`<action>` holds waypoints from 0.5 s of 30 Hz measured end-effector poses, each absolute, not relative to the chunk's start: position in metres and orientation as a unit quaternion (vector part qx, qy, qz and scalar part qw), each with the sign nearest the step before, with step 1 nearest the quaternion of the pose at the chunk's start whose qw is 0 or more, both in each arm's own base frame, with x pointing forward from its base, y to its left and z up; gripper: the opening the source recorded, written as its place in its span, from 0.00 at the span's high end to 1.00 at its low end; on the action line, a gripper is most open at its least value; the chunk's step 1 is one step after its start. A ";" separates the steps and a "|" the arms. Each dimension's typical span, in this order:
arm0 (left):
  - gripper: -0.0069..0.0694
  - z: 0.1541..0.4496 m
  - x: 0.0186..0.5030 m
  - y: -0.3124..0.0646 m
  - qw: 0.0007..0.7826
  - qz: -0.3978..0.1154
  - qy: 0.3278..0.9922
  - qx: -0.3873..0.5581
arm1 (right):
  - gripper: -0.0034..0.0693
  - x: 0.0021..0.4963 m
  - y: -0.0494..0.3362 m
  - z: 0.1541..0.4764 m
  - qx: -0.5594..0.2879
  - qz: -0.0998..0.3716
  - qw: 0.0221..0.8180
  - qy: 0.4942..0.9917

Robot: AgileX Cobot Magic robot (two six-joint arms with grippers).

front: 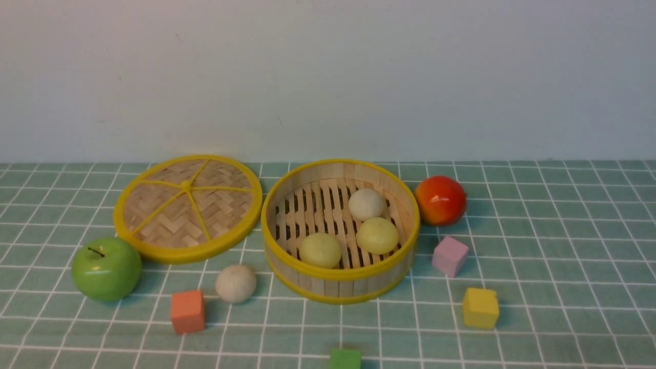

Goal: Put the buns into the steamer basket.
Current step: Use the left arm to grab a steamed stuffed bun

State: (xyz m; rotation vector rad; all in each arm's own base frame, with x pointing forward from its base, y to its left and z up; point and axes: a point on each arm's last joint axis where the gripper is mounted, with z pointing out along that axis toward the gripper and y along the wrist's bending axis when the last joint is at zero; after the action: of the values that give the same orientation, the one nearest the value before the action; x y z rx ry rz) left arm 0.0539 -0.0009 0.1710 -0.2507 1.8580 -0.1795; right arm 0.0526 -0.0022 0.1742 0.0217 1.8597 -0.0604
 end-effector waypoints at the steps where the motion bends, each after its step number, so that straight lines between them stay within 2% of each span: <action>1: 0.60 0.171 0.054 -0.001 0.588 -0.077 0.798 -0.108 | 0.93 0.053 -0.002 0.174 0.009 -0.026 0.598 0.801; 15: 0.60 0.171 0.054 0.000 0.589 -0.065 0.799 -0.105 | 0.92 0.053 -0.002 0.174 0.009 -0.026 0.598 0.801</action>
State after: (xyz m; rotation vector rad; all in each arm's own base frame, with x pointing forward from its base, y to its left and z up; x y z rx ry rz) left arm 0.0539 -0.0004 0.1710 -0.2440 1.8609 -0.1518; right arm 0.0526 -0.0022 0.1742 0.0217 1.8597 -0.0604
